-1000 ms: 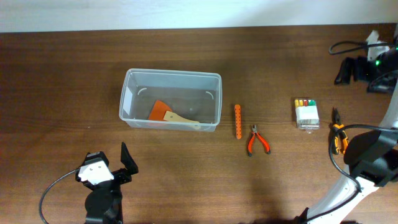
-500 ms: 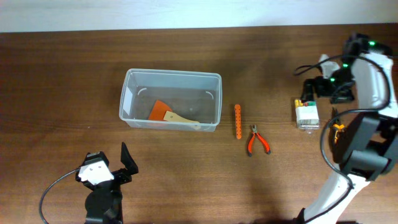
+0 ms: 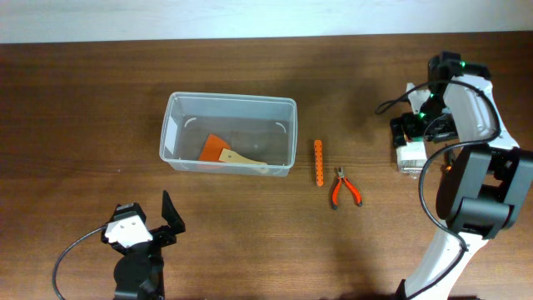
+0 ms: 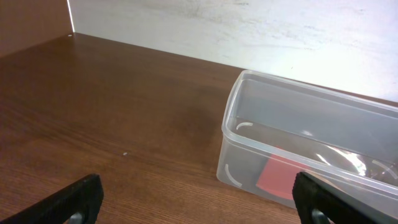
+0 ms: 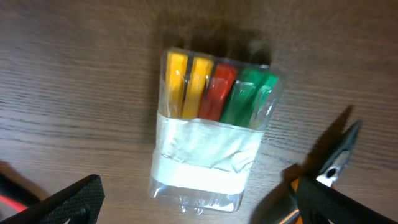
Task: Pack container
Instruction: 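Move the right gripper to the marker pack and grasp it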
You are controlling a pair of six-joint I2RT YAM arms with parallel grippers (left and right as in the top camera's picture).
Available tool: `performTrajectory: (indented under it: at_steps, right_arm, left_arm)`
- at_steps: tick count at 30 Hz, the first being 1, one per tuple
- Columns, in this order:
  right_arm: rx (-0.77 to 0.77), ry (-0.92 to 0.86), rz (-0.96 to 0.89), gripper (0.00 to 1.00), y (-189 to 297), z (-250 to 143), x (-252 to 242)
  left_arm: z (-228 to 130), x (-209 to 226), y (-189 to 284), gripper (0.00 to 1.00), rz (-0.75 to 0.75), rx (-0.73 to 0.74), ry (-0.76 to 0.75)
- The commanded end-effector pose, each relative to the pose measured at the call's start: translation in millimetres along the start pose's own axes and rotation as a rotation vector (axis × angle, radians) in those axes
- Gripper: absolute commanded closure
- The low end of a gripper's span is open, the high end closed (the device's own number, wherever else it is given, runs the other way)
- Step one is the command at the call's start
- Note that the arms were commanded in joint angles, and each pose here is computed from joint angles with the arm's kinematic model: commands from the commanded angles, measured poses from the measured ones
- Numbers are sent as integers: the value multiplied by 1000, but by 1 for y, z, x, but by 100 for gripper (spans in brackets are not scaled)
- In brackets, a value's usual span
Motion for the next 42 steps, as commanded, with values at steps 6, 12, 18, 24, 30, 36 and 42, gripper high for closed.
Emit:
performTrajectory:
  at_steps: [6, 12, 18, 24, 30, 36, 42]
  right_arm:
    - [40, 1, -30, 1, -33, -12, 0]
    - [49, 0, -28, 1, -49, -17, 2]
    - [31, -12, -31, 1, -54, -16, -3]
    - [46, -66, -22, 1, -58, -23, -19]
    - [43, -94, 29, 6, -59, -25, -25]
    - [42, -85, 32, 28, -59, -25, -21]
    - [42, -86, 52, 41, -59, -25, -20]
  left_arm:
    - [-1, 0, 0, 1, 0, 0, -10]
    - [-1, 0, 0, 1, 0, 0, -10]
    - [-1, 0, 0, 1, 1, 0, -10]
    - [-1, 0, 0, 1, 1, 0, -10]
    - [-1, 0, 0, 1, 1, 0, -10]
    - [-1, 0, 0, 1, 1, 0, -10]
    - [-1, 0, 0, 1, 1, 0, -10]
Point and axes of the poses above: each gripper's point midway between its finger pads, its own y axis back along the fingers, its own x axis along the line the jaws close on, z = x × y, the point moved 10 cm from there along y, back along the fingers, and after that the axes turned 9 degrees about -y, right-handed, at the moved point
